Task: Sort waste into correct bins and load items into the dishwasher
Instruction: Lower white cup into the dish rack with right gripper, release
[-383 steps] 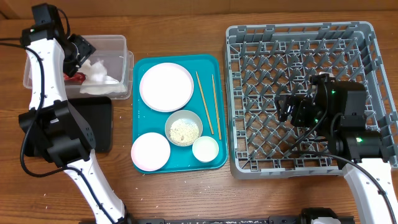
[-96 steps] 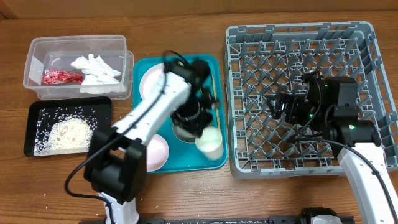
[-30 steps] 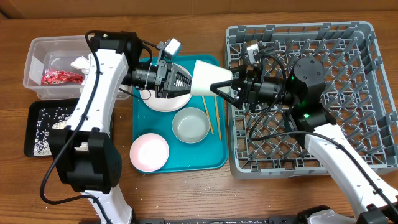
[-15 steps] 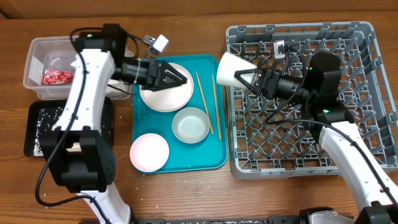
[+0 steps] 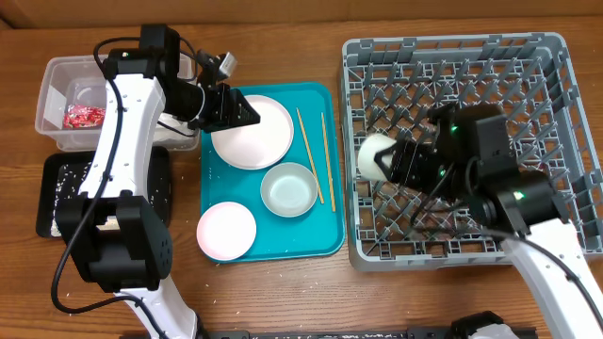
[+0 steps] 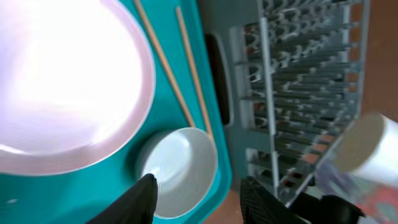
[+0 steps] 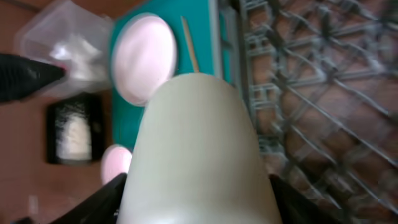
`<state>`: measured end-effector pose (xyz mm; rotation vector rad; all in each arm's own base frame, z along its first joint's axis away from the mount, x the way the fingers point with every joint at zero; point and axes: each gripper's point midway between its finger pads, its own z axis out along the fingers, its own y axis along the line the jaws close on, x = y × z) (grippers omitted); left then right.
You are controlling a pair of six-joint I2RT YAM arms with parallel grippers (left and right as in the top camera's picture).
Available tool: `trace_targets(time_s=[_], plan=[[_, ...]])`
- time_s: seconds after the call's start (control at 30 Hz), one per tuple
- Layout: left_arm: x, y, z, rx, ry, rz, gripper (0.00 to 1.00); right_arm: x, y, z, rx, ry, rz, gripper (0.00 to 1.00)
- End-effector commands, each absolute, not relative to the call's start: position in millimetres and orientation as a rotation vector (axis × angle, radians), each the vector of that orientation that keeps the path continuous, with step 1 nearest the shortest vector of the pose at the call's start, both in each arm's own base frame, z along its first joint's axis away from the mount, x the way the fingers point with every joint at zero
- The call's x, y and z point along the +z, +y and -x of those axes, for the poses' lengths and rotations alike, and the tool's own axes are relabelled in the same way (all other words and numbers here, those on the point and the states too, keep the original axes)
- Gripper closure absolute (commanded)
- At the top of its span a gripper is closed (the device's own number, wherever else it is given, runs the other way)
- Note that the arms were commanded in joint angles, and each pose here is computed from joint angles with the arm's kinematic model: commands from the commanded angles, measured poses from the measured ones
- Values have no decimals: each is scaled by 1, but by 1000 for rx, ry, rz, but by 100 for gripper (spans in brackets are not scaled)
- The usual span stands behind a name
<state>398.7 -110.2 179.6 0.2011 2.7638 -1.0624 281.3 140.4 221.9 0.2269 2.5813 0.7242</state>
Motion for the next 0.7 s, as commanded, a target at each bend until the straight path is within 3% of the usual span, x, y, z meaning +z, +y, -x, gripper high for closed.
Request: trace_targets(time_s=[0.0, 0.23, 0.67], plan=[[171, -96, -403, -903, 2823, -158, 54, 233, 119, -272, 425, 2576, -323, 55], [161, -81, -403, -756, 2875, -146, 53, 193, 101, -227, 207, 2811, -551, 53], [157, -72, -403, -676, 2896, -141, 53, 145, 94, -210, 0, 3019, -599, 52]])
